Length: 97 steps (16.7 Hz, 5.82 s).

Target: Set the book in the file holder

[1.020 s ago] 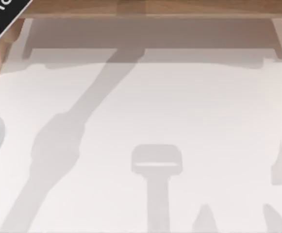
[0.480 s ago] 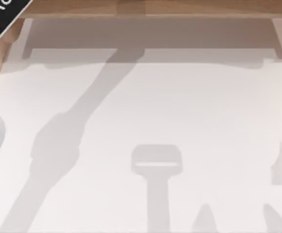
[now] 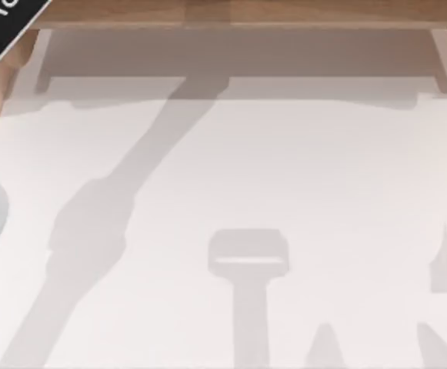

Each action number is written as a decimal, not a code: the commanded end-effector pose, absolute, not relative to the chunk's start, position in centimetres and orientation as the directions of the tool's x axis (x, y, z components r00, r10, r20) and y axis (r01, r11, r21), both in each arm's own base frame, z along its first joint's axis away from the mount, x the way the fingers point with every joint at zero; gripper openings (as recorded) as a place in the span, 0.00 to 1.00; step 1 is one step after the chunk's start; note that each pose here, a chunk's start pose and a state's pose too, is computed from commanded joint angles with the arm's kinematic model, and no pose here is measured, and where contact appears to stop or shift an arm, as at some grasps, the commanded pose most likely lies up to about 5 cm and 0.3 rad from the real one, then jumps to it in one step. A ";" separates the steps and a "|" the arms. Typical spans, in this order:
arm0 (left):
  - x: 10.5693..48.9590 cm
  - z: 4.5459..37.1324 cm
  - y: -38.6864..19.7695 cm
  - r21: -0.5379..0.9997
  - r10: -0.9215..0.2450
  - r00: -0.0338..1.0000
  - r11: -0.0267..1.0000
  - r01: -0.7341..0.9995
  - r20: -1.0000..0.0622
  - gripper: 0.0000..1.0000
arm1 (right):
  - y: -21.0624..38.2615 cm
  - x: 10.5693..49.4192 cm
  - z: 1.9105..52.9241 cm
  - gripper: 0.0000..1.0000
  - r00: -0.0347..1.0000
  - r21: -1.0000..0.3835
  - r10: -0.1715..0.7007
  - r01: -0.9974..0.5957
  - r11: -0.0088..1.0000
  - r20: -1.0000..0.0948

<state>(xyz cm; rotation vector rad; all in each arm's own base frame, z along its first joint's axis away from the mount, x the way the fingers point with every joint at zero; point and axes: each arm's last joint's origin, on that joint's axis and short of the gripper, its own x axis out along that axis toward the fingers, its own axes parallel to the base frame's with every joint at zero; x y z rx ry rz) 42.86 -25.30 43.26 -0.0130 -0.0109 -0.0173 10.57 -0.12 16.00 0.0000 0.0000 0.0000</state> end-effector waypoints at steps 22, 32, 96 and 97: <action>39.8 48.6 -22.2 0.052 -0.111 0.993 0.993 0.108 0.046 0.00 | -0.1 10.6 16.0 1.00 1.000 0.000 0.000 0.000 1.000 0.000; 31.2 48.6 -8.9 0.453 -0.302 0.951 0.841 0.296 -0.059 0.00 | -0.1 10.6 16.0 1.00 1.000 0.000 0.000 0.000 1.000 0.000; 37.7 14.8 17.7 0.964 -0.033 0.963 -0.001 0.267 -0.267 1.00 | -0.1 10.6 16.0 1.00 1.000 0.000 0.000 0.000 1.000 0.000; 37.7 14.8 17.7 0.964 -0.033 0.963 -0.001 0.267 -0.267 1.00 | -0.1 10.6 16.0 1.00 1.000 0.000 0.000 0.000 1.000 0.000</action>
